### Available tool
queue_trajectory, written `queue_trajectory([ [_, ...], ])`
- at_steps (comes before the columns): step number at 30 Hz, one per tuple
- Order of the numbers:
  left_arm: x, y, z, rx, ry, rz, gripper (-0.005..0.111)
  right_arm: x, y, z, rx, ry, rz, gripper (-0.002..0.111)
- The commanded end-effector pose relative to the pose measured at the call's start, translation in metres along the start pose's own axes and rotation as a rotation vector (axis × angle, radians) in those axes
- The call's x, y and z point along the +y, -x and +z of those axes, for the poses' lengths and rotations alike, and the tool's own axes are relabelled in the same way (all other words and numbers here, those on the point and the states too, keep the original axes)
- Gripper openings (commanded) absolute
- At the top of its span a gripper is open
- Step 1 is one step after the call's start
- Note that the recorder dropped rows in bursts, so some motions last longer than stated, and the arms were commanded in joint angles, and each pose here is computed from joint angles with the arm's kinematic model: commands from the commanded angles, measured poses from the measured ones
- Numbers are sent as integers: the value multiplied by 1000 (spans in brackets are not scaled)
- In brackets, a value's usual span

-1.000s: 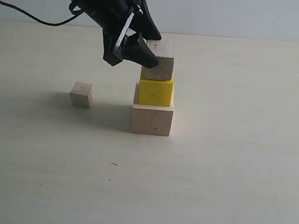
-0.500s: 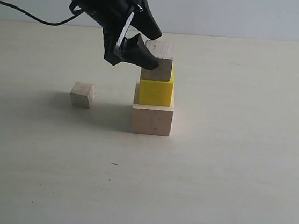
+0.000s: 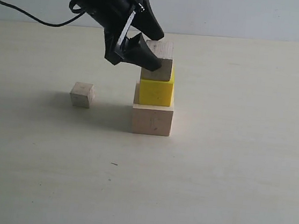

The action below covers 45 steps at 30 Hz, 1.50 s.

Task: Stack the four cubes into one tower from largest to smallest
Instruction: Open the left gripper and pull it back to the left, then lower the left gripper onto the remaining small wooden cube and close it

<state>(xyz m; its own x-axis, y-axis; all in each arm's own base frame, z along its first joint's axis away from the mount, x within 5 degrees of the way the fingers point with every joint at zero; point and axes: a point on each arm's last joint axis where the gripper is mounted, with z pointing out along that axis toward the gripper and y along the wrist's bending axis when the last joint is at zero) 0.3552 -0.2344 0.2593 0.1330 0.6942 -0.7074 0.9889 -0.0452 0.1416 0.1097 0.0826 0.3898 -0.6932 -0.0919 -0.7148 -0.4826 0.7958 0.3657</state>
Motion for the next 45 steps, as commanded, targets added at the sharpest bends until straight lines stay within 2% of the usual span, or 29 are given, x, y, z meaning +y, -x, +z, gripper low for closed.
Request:
queue_trajectory([
  [1, -3, 15, -25, -29, 36, 20, 70, 0, -1, 0, 2, 0, 2, 0],
  [7, -9, 29, -75, -61, 114, -17, 70, 0, -1, 0, 2, 0, 2, 0],
  [13, -5, 22, -119, -58, 226, -169, 69, 0, 0, 0, -11, 0, 2, 0],
  [19, 9, -12, -134, 31, 299, -340, 49, -1, 2, 0, -33, -6, -2, 0],
  [21, 13, -25, -133, 44, 315, -372, 48, -1, 2, 0, -33, -6, -2, 0],
  [24, 21, -45, -124, 48, 370, -458, 54, -1, 2, 0, -33, -6, -2, 0],
  [28, 30, -71, -101, 35, 415, -678, 69, -1, 2, 0, -33, -6, 9, 0],
  [32, 37, -91, -77, 12, 393, -909, 71, -1, 2, 0, -33, -6, 25, 0],
  [36, 38, -108, -59, 50, 350, -1056, 71, -1, 2, 0, -33, -6, 25, 0],
  [39, 35, -112, -51, 87, 344, -1121, 71, -1, 4, 0, -52, -8, 23, 0],
  [41, 33, -113, -48, 130, 362, -1206, 71, -1, 4, 0, -60, -8, 23, 0],
  [45, 25, -114, -39, 279, 438, -1279, 71, -3, 5, 0, -61, -29, 8, 0],
])
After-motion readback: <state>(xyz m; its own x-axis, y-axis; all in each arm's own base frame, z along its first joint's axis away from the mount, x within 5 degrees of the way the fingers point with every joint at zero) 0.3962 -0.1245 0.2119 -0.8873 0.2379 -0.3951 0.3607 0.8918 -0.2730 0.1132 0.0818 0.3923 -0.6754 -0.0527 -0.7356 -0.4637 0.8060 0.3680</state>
